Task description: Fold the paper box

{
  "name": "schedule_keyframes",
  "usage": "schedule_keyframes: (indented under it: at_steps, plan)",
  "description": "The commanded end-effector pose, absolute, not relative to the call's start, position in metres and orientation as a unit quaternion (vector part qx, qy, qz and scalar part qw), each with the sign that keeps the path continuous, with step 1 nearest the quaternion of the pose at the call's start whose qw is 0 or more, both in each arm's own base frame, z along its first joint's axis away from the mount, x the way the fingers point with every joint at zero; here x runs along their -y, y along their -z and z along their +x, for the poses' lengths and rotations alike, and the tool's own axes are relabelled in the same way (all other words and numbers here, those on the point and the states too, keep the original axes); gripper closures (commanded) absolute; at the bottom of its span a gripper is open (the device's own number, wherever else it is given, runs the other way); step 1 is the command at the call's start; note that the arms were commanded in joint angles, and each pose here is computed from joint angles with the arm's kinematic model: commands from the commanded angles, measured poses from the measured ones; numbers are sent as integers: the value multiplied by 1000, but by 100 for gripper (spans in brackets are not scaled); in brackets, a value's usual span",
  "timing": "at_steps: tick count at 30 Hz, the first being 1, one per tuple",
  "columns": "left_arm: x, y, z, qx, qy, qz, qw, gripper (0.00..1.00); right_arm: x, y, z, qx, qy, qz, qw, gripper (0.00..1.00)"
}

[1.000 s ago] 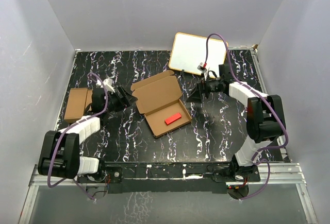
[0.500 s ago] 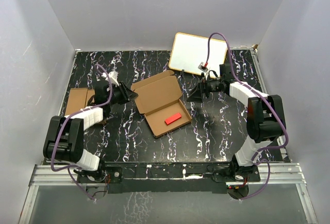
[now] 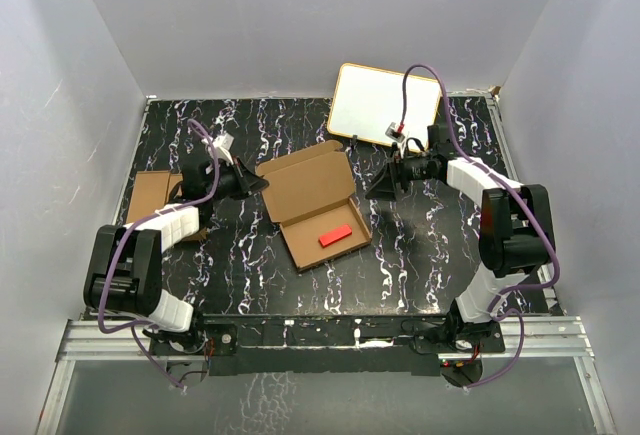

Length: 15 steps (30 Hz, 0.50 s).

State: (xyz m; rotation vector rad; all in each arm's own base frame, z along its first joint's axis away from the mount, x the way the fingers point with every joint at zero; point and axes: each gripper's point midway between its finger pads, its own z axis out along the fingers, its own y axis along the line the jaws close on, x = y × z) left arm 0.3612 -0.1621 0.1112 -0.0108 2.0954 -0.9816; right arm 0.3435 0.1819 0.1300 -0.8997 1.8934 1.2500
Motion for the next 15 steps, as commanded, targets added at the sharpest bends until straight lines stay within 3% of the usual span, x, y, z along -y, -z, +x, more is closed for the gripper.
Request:
schedule_keyframes:
  at_steps: [1, 6, 10, 15]
  plan:
    - [179, -147, 353, -786, 436, 78, 431, 100, -171, -161, 355, -692, -432, -411, 407, 23]
    - [197, -170, 341, -751, 475, 144, 435, 100, -157, -183, 343, -662, -404, -435, 457, 23]
    - [211, -177, 329, -741, 481, 198, 425, 100, -145, -192, 332, -639, -408, -427, 493, 14]
    - [223, -180, 317, -729, 479, 248, 421, 100, -134, -198, 337, -648, -437, -401, 479, 14]
